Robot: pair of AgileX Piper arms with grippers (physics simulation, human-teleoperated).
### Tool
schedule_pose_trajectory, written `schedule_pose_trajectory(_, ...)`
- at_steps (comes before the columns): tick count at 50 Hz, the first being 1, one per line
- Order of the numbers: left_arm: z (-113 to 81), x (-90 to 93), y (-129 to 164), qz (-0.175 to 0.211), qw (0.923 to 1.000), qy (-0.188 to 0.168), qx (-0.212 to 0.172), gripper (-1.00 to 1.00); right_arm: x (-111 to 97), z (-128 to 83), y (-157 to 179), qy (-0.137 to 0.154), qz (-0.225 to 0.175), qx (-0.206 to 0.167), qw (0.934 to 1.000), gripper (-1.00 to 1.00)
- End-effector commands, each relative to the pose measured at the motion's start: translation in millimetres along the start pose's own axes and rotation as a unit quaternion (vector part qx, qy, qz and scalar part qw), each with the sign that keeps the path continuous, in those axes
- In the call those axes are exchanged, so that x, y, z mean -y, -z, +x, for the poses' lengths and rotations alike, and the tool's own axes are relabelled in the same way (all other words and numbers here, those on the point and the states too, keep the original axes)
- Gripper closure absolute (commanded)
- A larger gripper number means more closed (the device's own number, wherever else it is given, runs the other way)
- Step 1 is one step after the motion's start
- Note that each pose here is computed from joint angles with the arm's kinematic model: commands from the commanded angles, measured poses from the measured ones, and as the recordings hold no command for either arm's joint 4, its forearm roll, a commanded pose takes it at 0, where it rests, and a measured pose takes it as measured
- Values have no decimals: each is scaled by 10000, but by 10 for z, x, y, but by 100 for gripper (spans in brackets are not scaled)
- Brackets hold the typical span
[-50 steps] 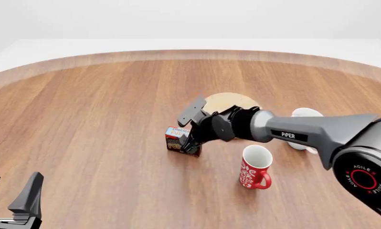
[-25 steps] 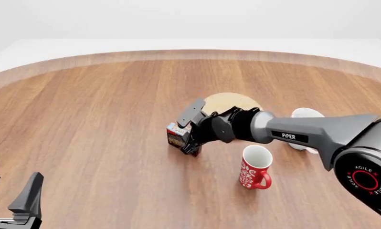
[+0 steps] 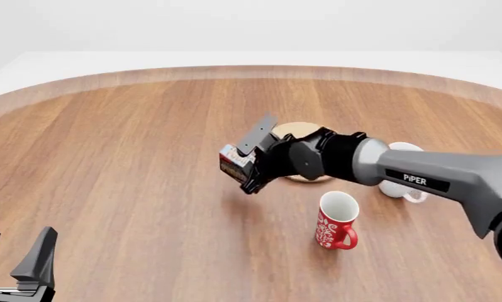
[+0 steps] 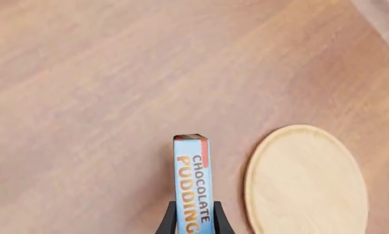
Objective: Put the chocolate pudding to the left of the plate.
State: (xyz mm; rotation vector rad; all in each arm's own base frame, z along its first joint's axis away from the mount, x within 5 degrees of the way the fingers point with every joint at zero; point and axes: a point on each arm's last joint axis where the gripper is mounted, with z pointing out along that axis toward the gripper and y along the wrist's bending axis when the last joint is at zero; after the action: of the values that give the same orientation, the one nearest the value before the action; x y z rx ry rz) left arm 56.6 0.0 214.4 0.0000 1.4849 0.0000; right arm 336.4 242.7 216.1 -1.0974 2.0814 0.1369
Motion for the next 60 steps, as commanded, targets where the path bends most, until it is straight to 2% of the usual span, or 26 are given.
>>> schedule_pose_trajectory(1, 0, 0, 0, 0, 10000, 0, 0, -100, 103, -152, 298, -6, 105, 173, 9998, 100)
schedule_pose_trajectory(9, 0, 0, 0, 0, 10000, 0, 0, -100, 219, -307, 471, 72, 199, 267, 9994, 100)
schedule_pose_trajectory(18, 0, 0, 0, 0, 10000, 0, 0, -100, 337, -440, 477, 142, 259, 258, 9992, 100)
schedule_pose_trajectory(20, 0, 0, 0, 0, 10000, 0, 0, -100, 449, -464, 417, 174, 331, 212, 9991, 100)
schedule_pose_trajectory(22, 0, 0, 0, 0, 10000, 0, 0, -100, 398, -481, 421, 187, 277, 205, 9992, 100)
schedule_pose_trajectory(26, 0, 0, 0, 0, 10000, 0, 0, -100, 484, -551, 369, 218, 320, 189, 9991, 100)
schedule_pose_trajectory(35, 0, 0, 0, 0, 10000, 0, 0, -100, 540, -680, 259, 267, 332, 217, 9989, 100)
schedule_pose_trajectory(46, 0, 0, 0, 0, 10000, 0, 0, -100, 691, -770, -9, 289, 388, 162, 9987, 100)
schedule_pose_trajectory(50, 0, 0, 0, 0, 10000, 0, 0, -100, 743, -826, -98, 208, 415, 187, 9987, 100)
schedule_pose_trajectory(60, 0, 0, 0, 0, 10000, 0, 0, -100, 822, -850, -371, 218, 421, 118, 9988, 100)
